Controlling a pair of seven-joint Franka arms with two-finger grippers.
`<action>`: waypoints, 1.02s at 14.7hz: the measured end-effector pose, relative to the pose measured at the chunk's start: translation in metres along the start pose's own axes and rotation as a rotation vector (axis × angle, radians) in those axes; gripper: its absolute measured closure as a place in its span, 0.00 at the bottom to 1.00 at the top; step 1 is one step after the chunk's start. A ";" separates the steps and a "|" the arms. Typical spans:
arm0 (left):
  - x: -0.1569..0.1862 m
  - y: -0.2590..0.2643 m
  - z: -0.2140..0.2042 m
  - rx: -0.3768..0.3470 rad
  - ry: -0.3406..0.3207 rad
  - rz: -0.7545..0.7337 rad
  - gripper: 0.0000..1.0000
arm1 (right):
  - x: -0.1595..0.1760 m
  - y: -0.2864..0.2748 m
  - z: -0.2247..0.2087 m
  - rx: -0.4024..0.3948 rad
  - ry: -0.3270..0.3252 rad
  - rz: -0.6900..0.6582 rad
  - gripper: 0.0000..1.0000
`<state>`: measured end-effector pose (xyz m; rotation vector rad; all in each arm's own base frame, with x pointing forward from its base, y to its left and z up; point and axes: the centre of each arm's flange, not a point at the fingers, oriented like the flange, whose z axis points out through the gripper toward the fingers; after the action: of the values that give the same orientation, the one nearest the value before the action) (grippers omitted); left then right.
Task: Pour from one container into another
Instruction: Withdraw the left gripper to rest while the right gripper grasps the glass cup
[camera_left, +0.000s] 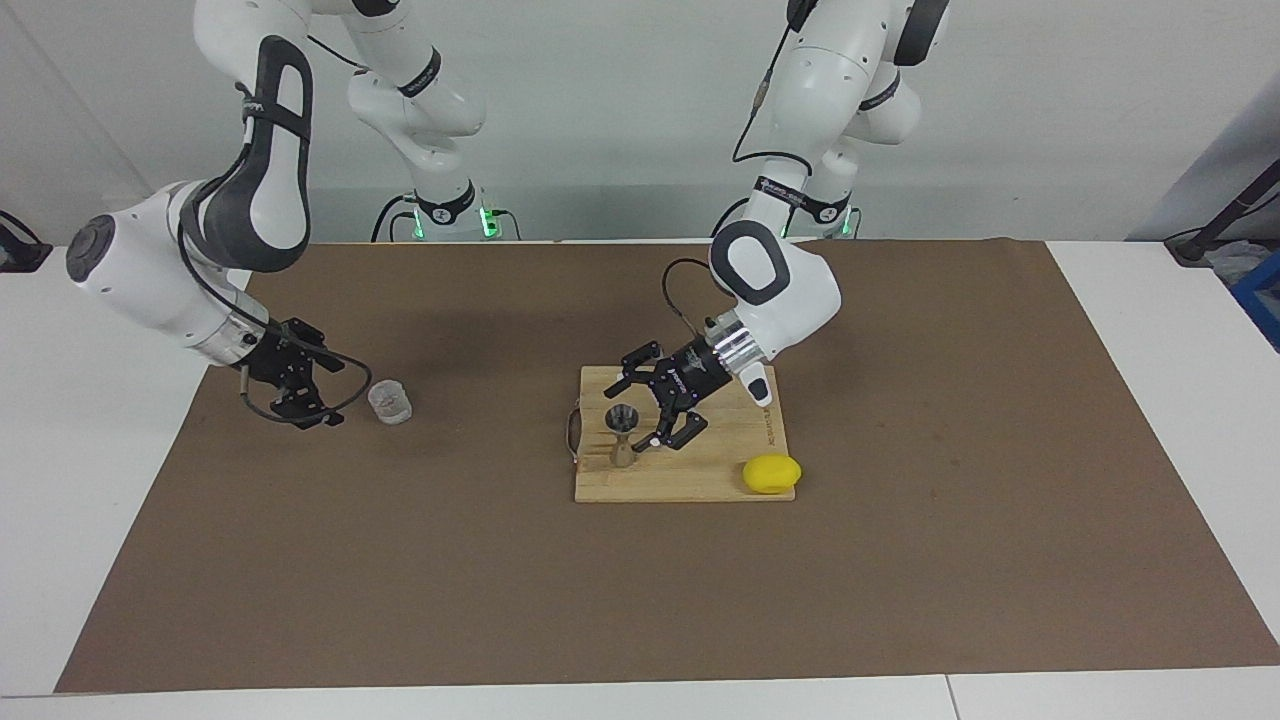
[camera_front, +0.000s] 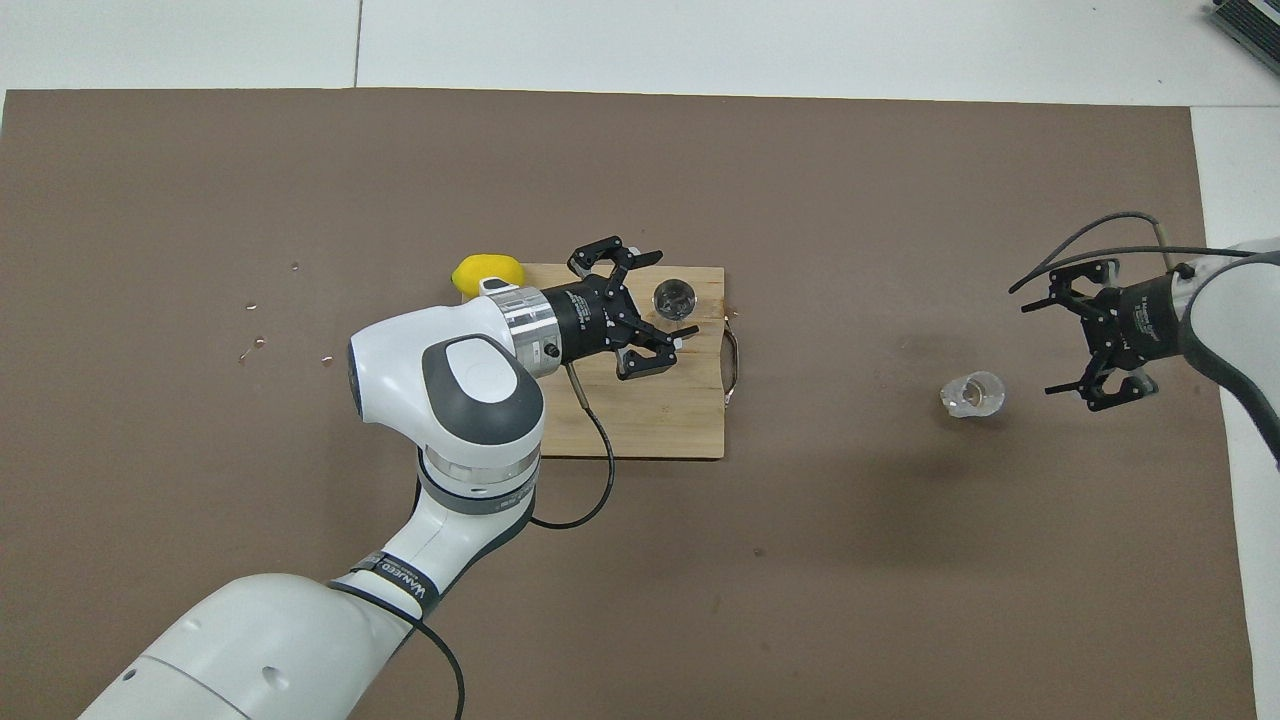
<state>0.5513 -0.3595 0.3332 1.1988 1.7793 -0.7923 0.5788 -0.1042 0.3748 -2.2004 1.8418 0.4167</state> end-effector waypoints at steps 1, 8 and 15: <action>0.000 -0.001 0.000 0.000 0.001 0.001 0.00 | 0.005 0.002 0.007 0.009 -0.012 0.012 0.00; -0.020 0.010 -0.019 -0.021 -0.029 0.025 0.00 | 0.031 0.024 0.047 0.030 -0.110 0.053 0.00; -0.043 0.050 -0.091 0.077 -0.003 0.213 0.00 | 0.066 0.046 0.094 0.057 -0.251 0.053 0.00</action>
<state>0.5806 -0.2836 0.4101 1.4105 1.5989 -0.7419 0.5389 -0.1387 0.2626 -1.9647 1.7563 0.6129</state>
